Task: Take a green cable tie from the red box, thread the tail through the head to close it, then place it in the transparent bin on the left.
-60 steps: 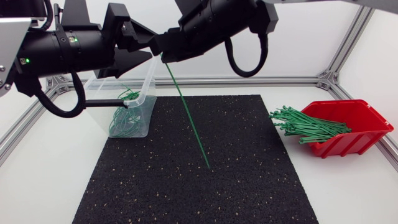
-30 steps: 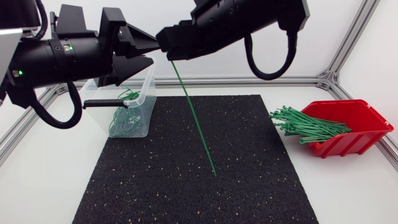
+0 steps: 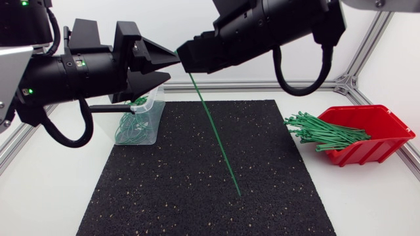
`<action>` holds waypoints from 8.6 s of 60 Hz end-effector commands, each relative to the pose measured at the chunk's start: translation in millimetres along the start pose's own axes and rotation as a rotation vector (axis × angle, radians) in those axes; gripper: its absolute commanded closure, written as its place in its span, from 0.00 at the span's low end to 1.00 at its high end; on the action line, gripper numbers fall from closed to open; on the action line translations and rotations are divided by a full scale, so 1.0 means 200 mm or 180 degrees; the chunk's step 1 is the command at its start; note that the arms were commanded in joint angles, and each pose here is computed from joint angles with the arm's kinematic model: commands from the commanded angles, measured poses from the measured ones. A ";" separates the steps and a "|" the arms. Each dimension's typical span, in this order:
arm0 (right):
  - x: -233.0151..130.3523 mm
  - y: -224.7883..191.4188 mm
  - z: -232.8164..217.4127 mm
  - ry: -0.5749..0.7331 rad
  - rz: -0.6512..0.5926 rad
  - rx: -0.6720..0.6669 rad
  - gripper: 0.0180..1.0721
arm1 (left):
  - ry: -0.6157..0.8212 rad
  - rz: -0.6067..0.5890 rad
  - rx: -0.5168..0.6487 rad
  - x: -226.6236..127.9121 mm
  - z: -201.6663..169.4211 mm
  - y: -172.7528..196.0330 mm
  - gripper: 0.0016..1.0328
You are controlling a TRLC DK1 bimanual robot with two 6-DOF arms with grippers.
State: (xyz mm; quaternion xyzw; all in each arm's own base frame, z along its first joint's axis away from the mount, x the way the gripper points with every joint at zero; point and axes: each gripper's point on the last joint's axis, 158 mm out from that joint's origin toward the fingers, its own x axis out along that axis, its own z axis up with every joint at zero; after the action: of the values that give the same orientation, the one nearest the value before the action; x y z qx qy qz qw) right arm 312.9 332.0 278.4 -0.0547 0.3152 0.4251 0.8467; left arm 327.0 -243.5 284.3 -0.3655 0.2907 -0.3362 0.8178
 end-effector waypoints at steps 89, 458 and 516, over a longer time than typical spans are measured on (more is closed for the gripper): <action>0.15 0.05 -0.07 0.0084 0.0022 0.0017 0.95 | -0.0076 -0.0004 -0.0136 -0.03 -0.04 0.02 0.80; 0.79 0.60 -1.26 0.0178 -0.0549 -0.6467 0.61 | 0.2906 -0.0818 0.0718 0.13 -0.29 0.45 0.97; 0.82 0.55 -1.19 0.0041 -0.0815 -0.6542 0.76 | 0.2989 -0.0855 0.0670 0.11 -0.33 0.46 0.97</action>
State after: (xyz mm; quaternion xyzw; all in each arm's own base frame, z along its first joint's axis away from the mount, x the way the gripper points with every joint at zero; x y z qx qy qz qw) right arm 184.3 432.8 24.8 -0.7754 -0.2014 0.3984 0.4467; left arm 327.2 -239.9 182.8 -0.1175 0.5269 -0.5934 0.5970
